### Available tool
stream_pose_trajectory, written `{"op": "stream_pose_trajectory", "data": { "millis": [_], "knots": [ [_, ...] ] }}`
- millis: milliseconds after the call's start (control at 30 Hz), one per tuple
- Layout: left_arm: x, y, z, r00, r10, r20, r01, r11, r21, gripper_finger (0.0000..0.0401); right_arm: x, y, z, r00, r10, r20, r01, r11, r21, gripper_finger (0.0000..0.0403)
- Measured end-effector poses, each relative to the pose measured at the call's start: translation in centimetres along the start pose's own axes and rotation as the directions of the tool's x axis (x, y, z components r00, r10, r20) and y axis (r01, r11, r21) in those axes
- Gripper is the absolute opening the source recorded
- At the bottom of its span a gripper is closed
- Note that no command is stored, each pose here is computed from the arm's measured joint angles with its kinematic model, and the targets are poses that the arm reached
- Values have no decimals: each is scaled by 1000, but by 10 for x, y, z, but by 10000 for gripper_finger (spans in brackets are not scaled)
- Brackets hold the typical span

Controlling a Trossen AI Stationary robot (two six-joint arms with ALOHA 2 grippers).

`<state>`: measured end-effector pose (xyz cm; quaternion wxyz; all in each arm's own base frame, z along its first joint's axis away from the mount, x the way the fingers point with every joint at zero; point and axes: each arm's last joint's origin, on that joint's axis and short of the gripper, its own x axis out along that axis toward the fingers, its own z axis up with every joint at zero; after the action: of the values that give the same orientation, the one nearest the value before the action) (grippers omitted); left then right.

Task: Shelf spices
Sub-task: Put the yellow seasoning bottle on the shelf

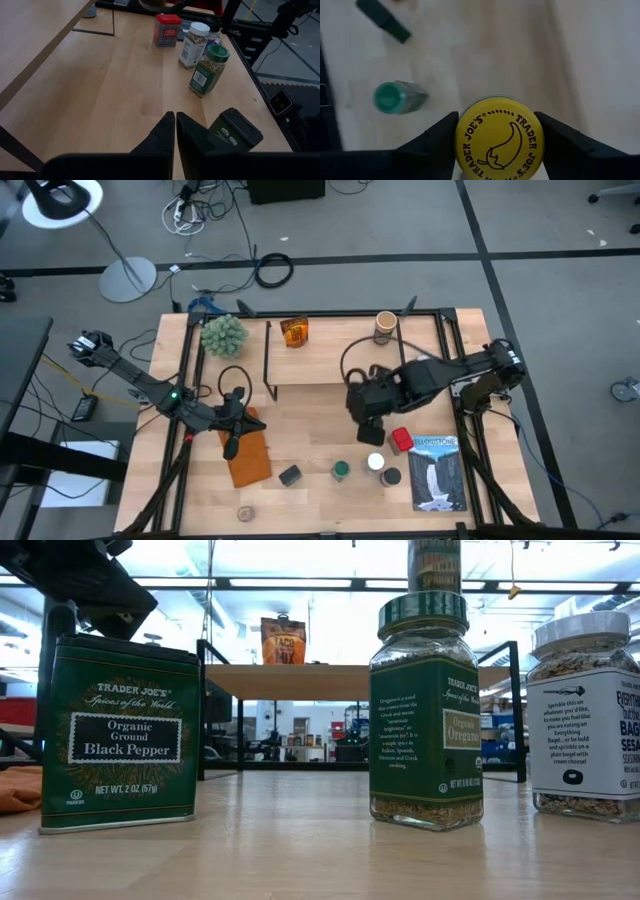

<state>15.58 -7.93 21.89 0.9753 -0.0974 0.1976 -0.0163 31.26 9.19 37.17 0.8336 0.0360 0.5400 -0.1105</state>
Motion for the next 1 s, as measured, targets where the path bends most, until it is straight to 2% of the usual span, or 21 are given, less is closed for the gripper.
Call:
{"op": "stream_pose_trajectory", "data": {
  "millis": [100, 233, 533, 767, 1000],
  "knots": [
    [0, 0, 0, 1000, 1, -3, -1, 1000, -2, 21, -18, -11, -1, 998, -61, 8, 61, 998, -3, 229],
    [0, 0, 0, 1000, 1, -2, -1, 1000, -2, 21, -36, -32, -6, 996, -83, 17, 82, 996, 31, 227],
    [0, 0, 0, 1000, 1, -2, -1, 1000, -3, 21, -59, -90, -10, 988, -153, 38, 148, 984, 103, 228],
    [0, 0, 0, 1000, 1, -2, -1, 1000, -12, 21, -52, -125, -20, 984, -178, -7, 177, 975, 131, 227],
    [0, 0, -1, 1000, 2, -6, -2, 1000, 5, 21, -38, -145, -41, 987, -147, 65, 134, 976, 172, 227]
  ]
}}
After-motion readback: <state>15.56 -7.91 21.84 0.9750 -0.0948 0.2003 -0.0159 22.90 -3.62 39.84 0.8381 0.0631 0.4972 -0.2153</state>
